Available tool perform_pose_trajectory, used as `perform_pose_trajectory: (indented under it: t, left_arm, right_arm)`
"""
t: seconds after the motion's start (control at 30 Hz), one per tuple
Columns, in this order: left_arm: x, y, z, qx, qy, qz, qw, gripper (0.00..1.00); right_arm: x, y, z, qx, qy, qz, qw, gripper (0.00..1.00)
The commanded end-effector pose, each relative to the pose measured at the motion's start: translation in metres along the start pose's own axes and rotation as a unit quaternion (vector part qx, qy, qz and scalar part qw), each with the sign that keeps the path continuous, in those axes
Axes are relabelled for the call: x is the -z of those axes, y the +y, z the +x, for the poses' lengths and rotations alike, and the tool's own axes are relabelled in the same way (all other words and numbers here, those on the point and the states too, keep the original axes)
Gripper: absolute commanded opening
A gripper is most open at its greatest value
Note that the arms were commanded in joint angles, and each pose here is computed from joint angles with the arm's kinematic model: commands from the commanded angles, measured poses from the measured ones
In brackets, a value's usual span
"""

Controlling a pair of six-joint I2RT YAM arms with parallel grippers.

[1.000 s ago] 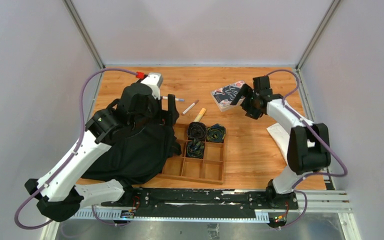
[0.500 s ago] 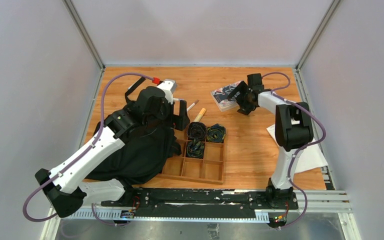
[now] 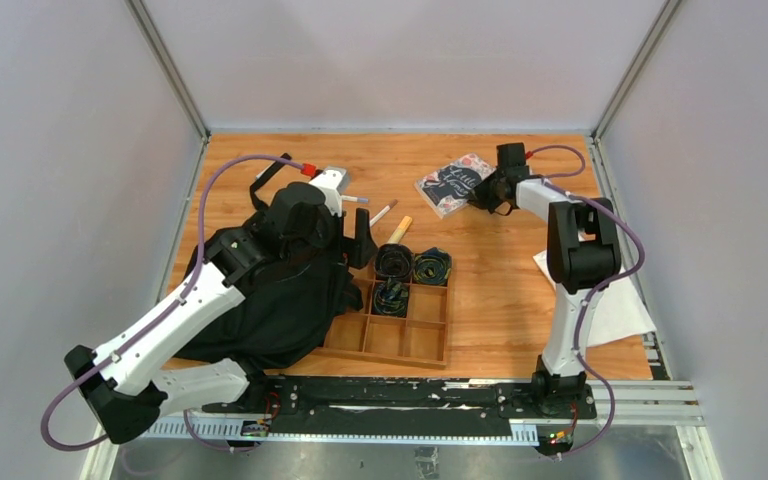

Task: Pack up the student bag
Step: Move the book to the center of the board, then pick up the book from the center of the board.

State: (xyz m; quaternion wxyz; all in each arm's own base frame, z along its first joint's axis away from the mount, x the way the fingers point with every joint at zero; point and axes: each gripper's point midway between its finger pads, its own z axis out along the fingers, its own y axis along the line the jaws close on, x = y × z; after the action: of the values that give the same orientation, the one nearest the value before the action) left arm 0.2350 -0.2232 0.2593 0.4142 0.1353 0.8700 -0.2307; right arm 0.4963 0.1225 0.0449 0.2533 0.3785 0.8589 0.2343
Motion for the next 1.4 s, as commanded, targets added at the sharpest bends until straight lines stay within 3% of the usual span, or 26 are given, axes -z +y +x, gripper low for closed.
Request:
perform_pose_trajectory:
  t: [0.0,0.33,0.7,0.73,0.8,0.87,0.97,1.03,1.2,1.37]
  left_arm:
    - [0.005,0.002,-0.002,0.000,-0.016,0.004,1.000,1.00]
    - [-0.005,-0.003,0.013,0.009,0.010,0.020,1.000,1.00]
    - [-0.020,-0.023,0.020,0.029,0.026,0.069,0.997,1.00]
    - [-0.021,-0.026,0.019,0.029,0.029,0.078,0.996,1.00]
    - [-0.027,-0.031,0.018,0.032,0.033,0.084,0.995,1.00]
    - [-0.036,-0.034,0.015,0.036,0.028,0.090,0.995,1.00]
    - [-0.068,-0.041,0.003,0.011,0.022,0.096,0.995,1.00]
    - [-0.104,-0.042,-0.004,-0.011,0.052,0.076,0.996,1.00]
    - [-0.162,-0.080,-0.057,-0.025,0.040,0.116,0.992,1.00]
    - [-0.229,-0.094,-0.064,-0.024,0.055,0.130,0.990,1.00]
  right_arm:
    - [-0.009,-0.024,-0.002,-0.007,0.000,0.036,0.999,0.00]
    - [0.041,-0.035,-0.003,0.077,0.021,-0.008,0.997,0.00]
    - [0.117,-0.106,0.009,0.176,0.082,-0.007,0.981,0.00]
    - [0.121,-0.110,0.008,0.176,0.081,-0.004,0.981,0.04]
    - [0.128,-0.117,0.007,0.174,0.080,-0.001,0.982,0.26]
    - [0.135,-0.122,0.005,0.170,0.076,0.002,0.983,0.36]
    - [0.143,-0.130,0.000,0.165,0.067,0.006,0.984,0.41]
    - [0.149,-0.132,-0.002,0.158,0.065,0.003,0.985,0.48]
    - [0.162,-0.134,-0.004,0.151,0.049,-0.005,0.987,0.64]
    - [0.165,-0.126,-0.006,0.147,0.047,-0.018,0.988,0.66]
